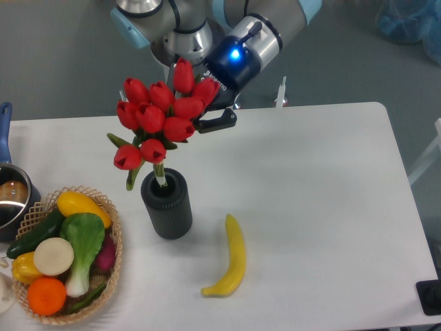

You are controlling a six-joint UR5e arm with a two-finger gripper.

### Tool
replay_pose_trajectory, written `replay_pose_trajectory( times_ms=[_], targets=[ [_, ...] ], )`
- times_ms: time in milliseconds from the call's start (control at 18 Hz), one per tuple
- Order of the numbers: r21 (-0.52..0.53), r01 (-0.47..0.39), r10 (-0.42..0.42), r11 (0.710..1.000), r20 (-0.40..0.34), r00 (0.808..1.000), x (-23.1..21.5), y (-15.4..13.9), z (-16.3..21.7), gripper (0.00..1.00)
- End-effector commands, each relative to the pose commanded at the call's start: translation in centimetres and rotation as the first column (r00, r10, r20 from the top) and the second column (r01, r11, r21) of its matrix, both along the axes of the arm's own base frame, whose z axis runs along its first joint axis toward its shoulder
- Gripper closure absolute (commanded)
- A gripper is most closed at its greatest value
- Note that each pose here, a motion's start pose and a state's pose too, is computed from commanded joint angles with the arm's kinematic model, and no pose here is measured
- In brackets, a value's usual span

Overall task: Pick up the flowers from the vase
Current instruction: 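Lift the gripped tulips straight up out of the black vase, then carry the tulips away from the vase and hold them raised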

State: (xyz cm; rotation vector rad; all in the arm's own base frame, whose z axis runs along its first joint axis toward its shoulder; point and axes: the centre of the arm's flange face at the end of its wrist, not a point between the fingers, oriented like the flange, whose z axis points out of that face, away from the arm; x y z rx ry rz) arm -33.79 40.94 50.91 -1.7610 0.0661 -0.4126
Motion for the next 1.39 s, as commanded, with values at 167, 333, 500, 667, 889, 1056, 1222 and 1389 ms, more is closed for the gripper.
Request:
replay_pose_trajectory(
  times_ms=[167,333,500,667,889,1056,1222,1389],
  targets=[
    [0.016,-0.011,0.011,1.0,0.03,0.999,-0.8,-0.6,1.1,0.94],
    [0.021,-0.02,0.02,1.0,0.034,0.999,-1.5,-0.8,1.8,0.94],
    [0.018,-0.039,0.038,0.999,0.05,0.998,-2.7,-1.1,2.5,0.94],
    [0.012,-0.082,0.081,0.997,0.053,0.995,-4.8,-2.3,2.5,0.94],
    [-0.008,-0.126,0.125,0.992,-0.073,0.989,-8.4,-3.4,-1.6,0.94],
    [-0.14,-0.217,0.176,0.966,-0.259,0.95,-9.6,-4.2,-3.6,0.94],
    [-0.283,-0.336,0.225,0.898,-0.361,0.905,-11.3,-5.1,-4.8,0.93],
    [-0.383,-0.427,0.203,0.82,-0.503,0.84,-13.3,-7.2,-6.2,0.89]
  ],
)
